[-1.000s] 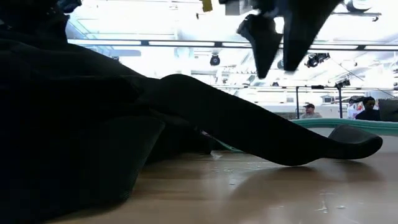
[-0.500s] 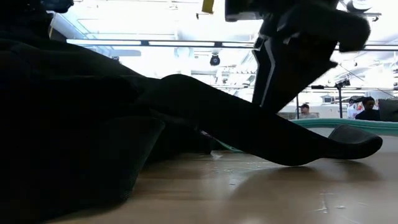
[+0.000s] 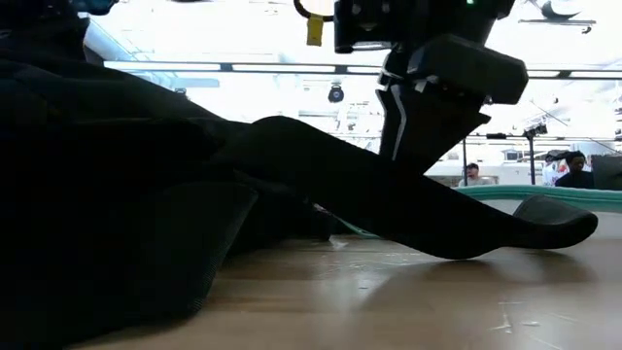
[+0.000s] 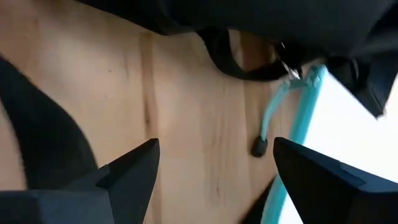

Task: Unpack backpack
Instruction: Put the transparent zip bag into the black backpack

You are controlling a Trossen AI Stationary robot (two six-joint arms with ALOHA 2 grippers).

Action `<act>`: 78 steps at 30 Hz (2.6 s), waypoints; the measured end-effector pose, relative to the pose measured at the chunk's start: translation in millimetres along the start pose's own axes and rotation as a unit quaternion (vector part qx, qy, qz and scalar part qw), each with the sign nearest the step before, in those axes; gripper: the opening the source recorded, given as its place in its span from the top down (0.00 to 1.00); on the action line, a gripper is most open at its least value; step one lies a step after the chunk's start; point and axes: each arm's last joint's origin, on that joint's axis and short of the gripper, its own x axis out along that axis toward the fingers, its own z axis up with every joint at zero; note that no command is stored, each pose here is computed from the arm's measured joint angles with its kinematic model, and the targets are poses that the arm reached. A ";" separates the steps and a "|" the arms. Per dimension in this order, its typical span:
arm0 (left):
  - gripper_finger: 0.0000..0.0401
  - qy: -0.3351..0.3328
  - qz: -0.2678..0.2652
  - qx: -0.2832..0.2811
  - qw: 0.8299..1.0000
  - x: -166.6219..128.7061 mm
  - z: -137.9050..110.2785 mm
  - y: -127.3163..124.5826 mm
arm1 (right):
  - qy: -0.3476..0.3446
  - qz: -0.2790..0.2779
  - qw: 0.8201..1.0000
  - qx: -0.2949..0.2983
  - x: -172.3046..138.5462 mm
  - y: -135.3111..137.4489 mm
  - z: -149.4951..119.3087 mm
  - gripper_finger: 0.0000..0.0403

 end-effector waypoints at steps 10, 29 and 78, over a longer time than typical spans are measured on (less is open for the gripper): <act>1.00 -0.002 0.008 -0.017 1.000 10.6 -7.8 4.9 | 0.030 -0.005 0.999 0.035 0.1 -2.6 -5.2 0.26; 1.00 -0.019 -0.044 -0.056 0.997 12.2 -8.5 -6.3 | -0.034 0.029 0.996 0.075 0.8 2.2 9.2 0.26; 1.00 0.002 -0.075 -0.102 0.992 15.5 -3.3 -15.5 | 0.120 -0.090 0.985 0.080 51.6 -46.5 -38.3 0.26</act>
